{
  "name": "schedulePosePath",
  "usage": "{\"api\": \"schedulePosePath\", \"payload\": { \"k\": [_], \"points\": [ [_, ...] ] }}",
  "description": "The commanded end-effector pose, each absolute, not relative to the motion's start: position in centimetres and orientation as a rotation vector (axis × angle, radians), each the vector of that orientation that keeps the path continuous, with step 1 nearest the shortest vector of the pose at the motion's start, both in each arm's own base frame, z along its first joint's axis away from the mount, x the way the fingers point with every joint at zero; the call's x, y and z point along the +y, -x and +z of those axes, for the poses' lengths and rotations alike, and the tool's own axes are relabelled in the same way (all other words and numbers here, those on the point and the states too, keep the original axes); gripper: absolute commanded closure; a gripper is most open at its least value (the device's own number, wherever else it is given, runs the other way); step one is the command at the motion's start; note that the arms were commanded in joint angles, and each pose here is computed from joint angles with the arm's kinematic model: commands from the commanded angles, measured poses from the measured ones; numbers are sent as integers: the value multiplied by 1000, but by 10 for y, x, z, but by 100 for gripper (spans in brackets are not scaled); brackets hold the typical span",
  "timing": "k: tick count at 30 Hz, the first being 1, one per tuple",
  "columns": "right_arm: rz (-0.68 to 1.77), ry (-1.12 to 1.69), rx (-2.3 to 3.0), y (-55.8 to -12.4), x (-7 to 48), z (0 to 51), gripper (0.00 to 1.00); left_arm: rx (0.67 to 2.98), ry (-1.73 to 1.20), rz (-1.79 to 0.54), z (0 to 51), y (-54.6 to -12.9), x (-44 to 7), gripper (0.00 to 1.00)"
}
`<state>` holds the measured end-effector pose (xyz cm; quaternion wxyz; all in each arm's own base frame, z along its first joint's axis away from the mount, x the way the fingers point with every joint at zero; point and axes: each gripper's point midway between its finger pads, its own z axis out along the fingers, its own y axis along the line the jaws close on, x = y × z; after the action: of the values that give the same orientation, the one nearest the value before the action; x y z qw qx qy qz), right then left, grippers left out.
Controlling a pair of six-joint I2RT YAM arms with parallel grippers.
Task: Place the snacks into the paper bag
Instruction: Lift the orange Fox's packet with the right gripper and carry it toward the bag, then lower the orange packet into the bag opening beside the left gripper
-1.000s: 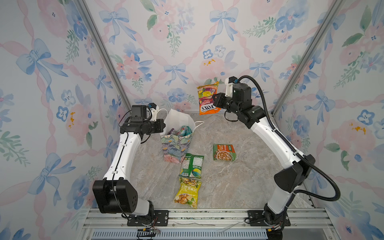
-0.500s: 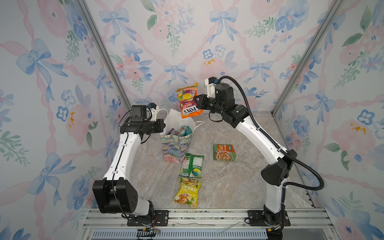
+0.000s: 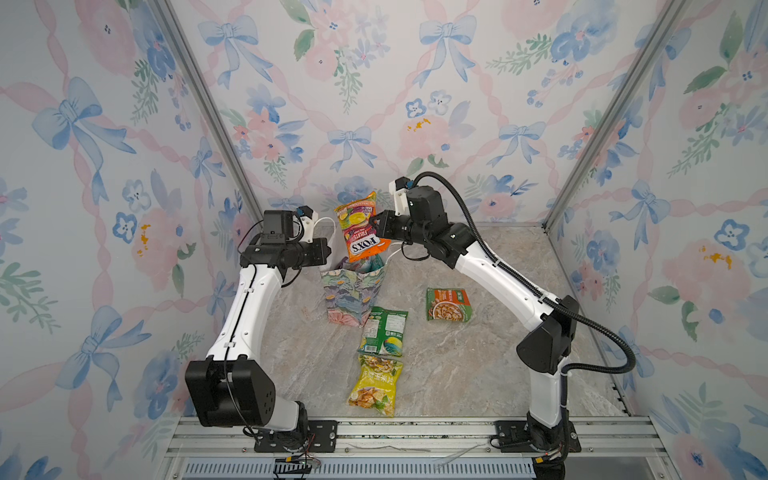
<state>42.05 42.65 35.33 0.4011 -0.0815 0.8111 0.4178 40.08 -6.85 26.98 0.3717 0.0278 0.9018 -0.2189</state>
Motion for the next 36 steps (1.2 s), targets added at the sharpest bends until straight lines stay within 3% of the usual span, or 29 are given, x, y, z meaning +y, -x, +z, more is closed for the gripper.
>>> {"api": "schedulePosePath", "payload": {
  "k": [1,36],
  "points": [
    [1152,197,1960,-406,431,386,100,2311,-85,-584,270,-396,-70,100],
    [1224,63,2022,-387,427,342,100,2295,-84,-566,276,-394,-68,100]
  ]
}}
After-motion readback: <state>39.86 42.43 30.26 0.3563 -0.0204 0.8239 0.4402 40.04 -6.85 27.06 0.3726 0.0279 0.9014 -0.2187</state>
